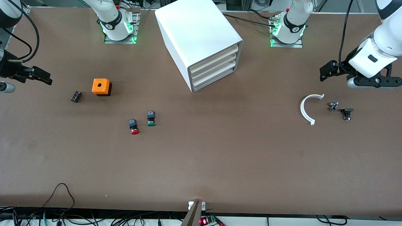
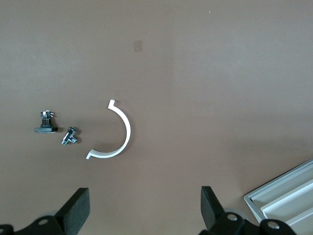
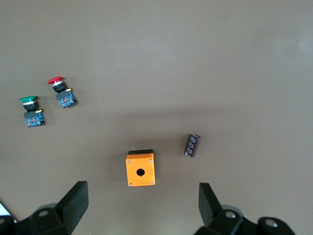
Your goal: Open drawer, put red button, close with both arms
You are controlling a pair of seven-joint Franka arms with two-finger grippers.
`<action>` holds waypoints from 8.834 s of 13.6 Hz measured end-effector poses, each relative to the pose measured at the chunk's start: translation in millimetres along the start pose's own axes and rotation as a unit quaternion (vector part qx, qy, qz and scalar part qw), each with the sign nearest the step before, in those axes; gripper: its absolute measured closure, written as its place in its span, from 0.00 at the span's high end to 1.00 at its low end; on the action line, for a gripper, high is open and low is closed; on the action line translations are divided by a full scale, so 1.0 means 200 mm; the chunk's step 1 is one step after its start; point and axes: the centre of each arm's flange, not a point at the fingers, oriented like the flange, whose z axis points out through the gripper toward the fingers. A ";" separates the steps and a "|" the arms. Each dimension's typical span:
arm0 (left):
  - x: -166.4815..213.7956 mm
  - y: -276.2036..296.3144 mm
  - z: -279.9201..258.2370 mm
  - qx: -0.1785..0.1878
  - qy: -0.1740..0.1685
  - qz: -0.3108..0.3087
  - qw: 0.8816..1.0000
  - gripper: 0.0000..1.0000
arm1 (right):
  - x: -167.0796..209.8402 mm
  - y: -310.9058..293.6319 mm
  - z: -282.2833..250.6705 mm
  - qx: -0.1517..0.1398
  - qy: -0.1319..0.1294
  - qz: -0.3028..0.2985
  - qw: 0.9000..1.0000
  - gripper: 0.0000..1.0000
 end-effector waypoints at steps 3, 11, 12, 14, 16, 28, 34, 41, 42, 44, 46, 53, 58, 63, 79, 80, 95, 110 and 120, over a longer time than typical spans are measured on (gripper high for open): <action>0.01 -0.22 0.05 -0.101 -0.014 -0.041 0.994 1.00 | 0.00 -0.01 0.00 0.000 -0.001 -0.002 1.000 1.00; 0.00 0.01 0.01 -0.024 -0.003 0.030 0.999 1.00 | 0.08 -0.42 0.19 0.012 -0.021 -0.067 0.997 1.00; 0.00 0.02 0.01 -0.020 -0.002 0.031 0.999 1.00 | 0.10 -0.47 0.25 0.011 -0.029 -0.074 0.997 1.00; 0.01 -0.01 0.00 -0.018 -0.001 0.027 0.999 1.00 | 0.16 -0.53 0.37 0.010 -0.032 -0.082 0.996 1.00; 0.01 0.00 0.00 -0.017 0.000 0.029 0.999 1.00 | 0.23 -0.63 0.52 0.010 -0.030 -0.080 0.996 1.00; 0.22 0.36 1.01 -0.197 -0.192 0.072 0.959 1.00 | 0.32 -1.01 1.09 0.007 -0.038 -0.156 0.987 1.00; -0.04 0.77 1.65 -0.394 -0.249 0.067 0.882 1.00 | 0.31 -1.09 1.36 0.015 -0.015 -0.195 0.981 1.00; -0.44 1.16 1.94 -0.442 -0.293 0.082 0.844 0.77 | 0.28 -1.09 1.64 0.018 -0.009 -0.222 0.975 1.00; -0.46 1.17 1.94 -0.442 -0.296 0.085 0.843 0.72 | 0.29 -1.09 1.67 0.018 -0.008 -0.222 0.975 1.00; -0.50 1.20 1.94 -0.441 -0.302 0.091 0.840 0.69 | 0.29 -1.09 1.72 0.019 -0.005 -0.222 0.975 1.00; -0.54 1.25 1.93 -0.441 -0.308 0.099 0.837 0.69 | 0.29 -1.09 1.76 0.019 -0.008 -0.222 0.975 1.00; -0.57 1.28 1.93 -0.447 -0.313 0.095 0.832 0.25 | 0.29 -1.09 1.81 0.019 -0.012 -0.221 0.975 0.90; -0.19 0.84 1.85 -0.461 -0.233 0.053 0.855 0.19 | 0.30 -1.09 1.86 0.020 -0.012 -0.221 0.975 0.86; -0.03 0.67 1.77 -0.448 -0.194 0.058 0.871 0.20 | 0.34 -1.10 1.82 0.021 -0.001 -0.220 0.975 0.48; 0.07 -0.28 -0.01 -0.023 0.002 0.099 0.995 1.00 | 0.37 -1.97 0.59 0.099 0.096 -0.430 0.892 0.41; 0.05 -0.25 -0.05 -0.003 -0.003 0.085 0.996 1.00 | 0.30 -2.09 0.54 0.102 0.104 -0.463 0.874 0.41; 0.04 -0.24 -0.03 0.012 -0.023 0.043 0.999 1.00 | -0.53 -3.21 0.70 -0.012 0.113 -0.754 0.647 0.41; 0.04 -0.24 -0.02 0.012 -0.025 0.045 0.999 1.00 | -0.62 -3.25 0.59 -0.049 0.108 -0.712 0.692 1.00; 0.24 0.12 0.38 -0.029 -0.009 0.016 0.999 1.00 | 0.15 -2.19 0.11 -0.077 0.132 -0.342 0.927 1.00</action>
